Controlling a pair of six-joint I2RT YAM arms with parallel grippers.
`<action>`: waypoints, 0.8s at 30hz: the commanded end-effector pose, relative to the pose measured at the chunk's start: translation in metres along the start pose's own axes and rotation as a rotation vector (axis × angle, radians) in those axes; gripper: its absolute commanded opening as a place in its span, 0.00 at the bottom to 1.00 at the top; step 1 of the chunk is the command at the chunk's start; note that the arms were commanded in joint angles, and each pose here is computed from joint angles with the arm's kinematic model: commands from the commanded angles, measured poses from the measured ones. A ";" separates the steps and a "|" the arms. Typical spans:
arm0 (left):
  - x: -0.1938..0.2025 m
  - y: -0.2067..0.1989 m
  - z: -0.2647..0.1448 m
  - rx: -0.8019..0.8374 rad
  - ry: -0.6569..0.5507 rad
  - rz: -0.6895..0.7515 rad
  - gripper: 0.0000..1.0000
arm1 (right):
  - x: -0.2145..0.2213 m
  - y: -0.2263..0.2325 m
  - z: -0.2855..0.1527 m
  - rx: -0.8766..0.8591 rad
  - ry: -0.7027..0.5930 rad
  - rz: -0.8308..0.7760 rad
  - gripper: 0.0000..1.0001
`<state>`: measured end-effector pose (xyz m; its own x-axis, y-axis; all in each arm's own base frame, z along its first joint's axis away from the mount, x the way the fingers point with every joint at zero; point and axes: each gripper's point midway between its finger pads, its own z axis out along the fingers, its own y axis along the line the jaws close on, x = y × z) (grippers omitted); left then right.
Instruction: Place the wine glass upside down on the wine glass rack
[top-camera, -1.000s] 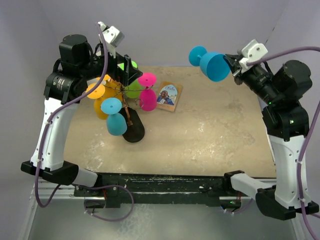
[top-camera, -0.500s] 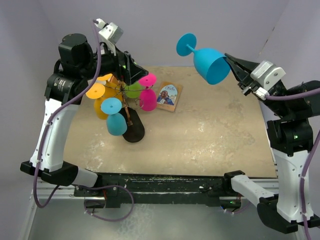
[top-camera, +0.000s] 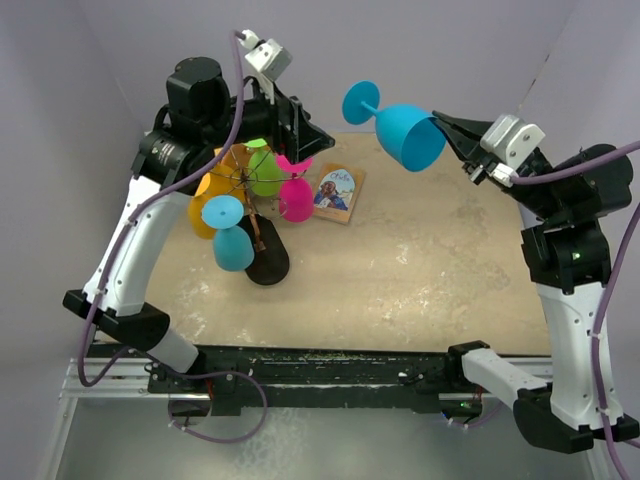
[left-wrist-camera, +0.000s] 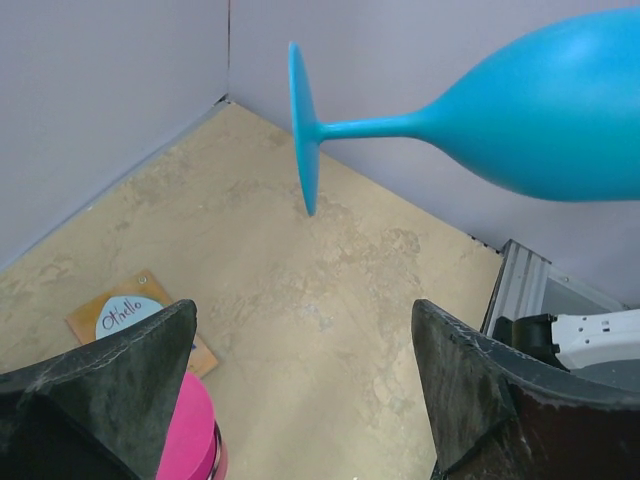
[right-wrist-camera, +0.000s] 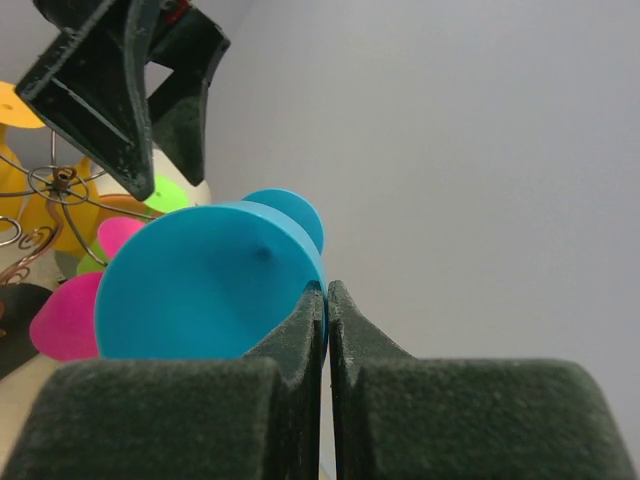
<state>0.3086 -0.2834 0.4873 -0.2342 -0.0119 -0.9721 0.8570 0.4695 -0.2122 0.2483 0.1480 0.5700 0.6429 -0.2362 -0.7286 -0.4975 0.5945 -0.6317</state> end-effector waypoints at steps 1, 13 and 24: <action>-0.027 -0.003 0.008 0.017 -0.099 0.024 0.89 | -0.020 0.005 -0.006 -0.027 -0.049 -0.070 0.00; -0.027 -0.007 0.039 0.128 -0.105 -0.099 0.73 | -0.013 0.015 -0.007 -0.069 -0.027 -0.091 0.00; -0.021 -0.015 0.050 0.204 -0.090 -0.107 0.52 | -0.007 0.018 -0.006 -0.081 -0.017 -0.093 0.00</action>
<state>0.3375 -0.3285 0.4755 -0.3582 -0.0960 -0.9287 0.8599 0.3535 -0.3682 0.2376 0.1536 0.5537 0.6574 -0.2824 -0.6986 -0.5068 0.5203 -0.6873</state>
